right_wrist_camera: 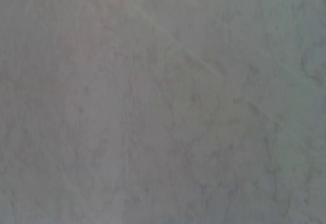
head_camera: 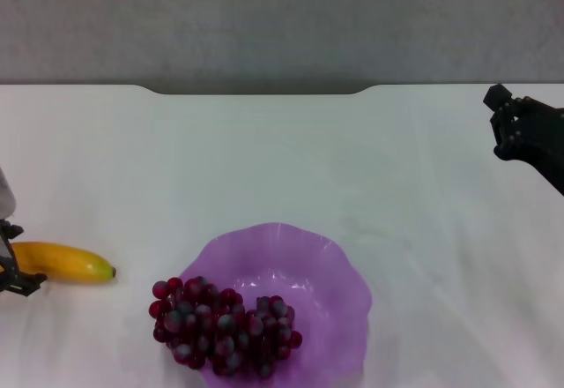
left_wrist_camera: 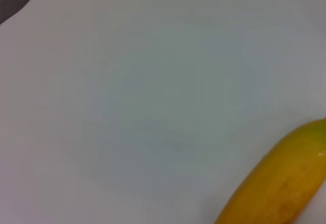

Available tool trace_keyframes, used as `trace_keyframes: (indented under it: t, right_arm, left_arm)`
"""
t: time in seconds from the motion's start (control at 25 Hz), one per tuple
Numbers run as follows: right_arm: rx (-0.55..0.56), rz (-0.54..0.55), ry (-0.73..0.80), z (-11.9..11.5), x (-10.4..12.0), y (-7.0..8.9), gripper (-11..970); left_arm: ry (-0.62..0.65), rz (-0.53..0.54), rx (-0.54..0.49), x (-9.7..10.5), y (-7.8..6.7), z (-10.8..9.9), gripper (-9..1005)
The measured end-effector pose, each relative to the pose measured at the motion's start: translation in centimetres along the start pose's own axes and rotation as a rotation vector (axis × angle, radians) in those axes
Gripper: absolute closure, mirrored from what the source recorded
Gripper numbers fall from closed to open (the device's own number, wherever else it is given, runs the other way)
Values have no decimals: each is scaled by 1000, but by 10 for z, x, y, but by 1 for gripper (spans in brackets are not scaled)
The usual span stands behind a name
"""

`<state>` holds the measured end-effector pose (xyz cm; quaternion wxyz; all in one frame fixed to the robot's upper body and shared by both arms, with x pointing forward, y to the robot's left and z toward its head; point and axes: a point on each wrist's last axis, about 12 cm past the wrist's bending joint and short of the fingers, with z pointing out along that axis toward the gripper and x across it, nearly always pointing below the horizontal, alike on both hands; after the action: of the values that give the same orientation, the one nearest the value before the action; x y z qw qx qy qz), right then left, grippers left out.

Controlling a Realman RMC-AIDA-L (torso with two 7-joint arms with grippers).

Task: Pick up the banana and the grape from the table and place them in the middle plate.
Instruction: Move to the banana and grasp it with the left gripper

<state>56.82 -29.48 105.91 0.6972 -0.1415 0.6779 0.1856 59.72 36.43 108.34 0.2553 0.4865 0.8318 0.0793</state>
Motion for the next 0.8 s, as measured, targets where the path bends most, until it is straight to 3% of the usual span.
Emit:
trace_keyframes:
  t: [0.72,0.8]
  right_arm:
    - [0,1,0,0,0,0,950]
    - [0,1,0,0,0,0,950]
  left_arm:
    - [10,1,-17,1,0,2,296]
    - [11,0,-21,2,0,2,400]
